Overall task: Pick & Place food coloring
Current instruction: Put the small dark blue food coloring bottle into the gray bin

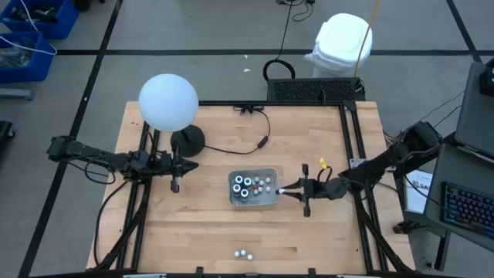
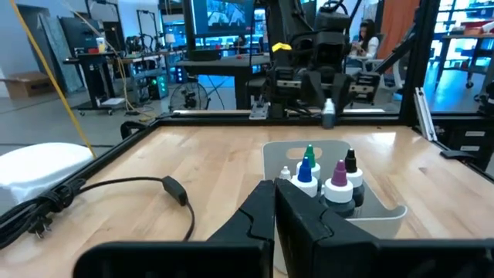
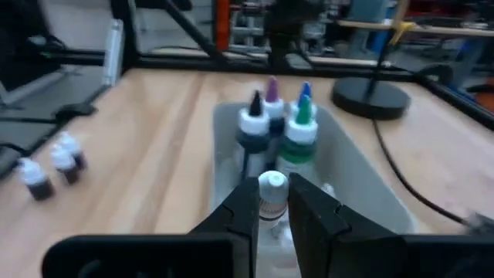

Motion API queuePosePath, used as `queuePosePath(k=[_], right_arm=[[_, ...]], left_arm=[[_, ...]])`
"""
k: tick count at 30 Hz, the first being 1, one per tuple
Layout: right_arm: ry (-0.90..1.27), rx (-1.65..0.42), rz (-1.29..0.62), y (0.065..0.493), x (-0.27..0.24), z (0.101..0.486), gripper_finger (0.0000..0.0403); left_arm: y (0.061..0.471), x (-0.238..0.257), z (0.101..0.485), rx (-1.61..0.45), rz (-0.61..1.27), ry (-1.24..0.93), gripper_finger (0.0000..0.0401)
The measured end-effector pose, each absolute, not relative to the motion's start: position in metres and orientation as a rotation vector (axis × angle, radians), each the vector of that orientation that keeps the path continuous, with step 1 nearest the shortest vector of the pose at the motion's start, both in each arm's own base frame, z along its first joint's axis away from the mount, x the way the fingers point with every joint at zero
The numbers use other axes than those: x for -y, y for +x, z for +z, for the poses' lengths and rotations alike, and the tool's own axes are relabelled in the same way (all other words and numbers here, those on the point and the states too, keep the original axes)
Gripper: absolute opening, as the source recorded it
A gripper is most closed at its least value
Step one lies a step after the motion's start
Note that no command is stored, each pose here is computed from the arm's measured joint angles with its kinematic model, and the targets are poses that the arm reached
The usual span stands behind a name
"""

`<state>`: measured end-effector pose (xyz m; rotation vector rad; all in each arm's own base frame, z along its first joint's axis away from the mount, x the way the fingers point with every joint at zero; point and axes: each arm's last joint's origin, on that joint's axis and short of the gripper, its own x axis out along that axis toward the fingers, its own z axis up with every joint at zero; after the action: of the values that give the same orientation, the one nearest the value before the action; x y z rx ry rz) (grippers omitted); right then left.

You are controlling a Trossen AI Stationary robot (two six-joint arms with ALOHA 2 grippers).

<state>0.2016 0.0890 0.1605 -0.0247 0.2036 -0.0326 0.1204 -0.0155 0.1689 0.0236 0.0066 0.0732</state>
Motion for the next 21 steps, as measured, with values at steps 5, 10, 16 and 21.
queuePosePath(k=[5,10,16,21], right_arm=[[-0.027,-0.157,-0.038,0.215,-0.085,0.174,0.0043],[-0.061,-0.162,-0.015,0.237,-0.081,0.178,0.0043],[-0.076,-0.227,0.002,0.268,-0.07,0.166,0.0043],[-0.053,-0.284,0.0,0.276,-0.066,0.151,0.0043]], left_arm=[[0.12,0.015,0.169,-0.006,0.073,0.024,0.0017],[0.12,0.015,0.169,-0.006,0.074,0.024,0.0017],[0.12,0.015,0.169,-0.004,0.08,0.023,0.0017],[0.12,0.015,0.169,-0.004,0.08,0.023,0.0017]])
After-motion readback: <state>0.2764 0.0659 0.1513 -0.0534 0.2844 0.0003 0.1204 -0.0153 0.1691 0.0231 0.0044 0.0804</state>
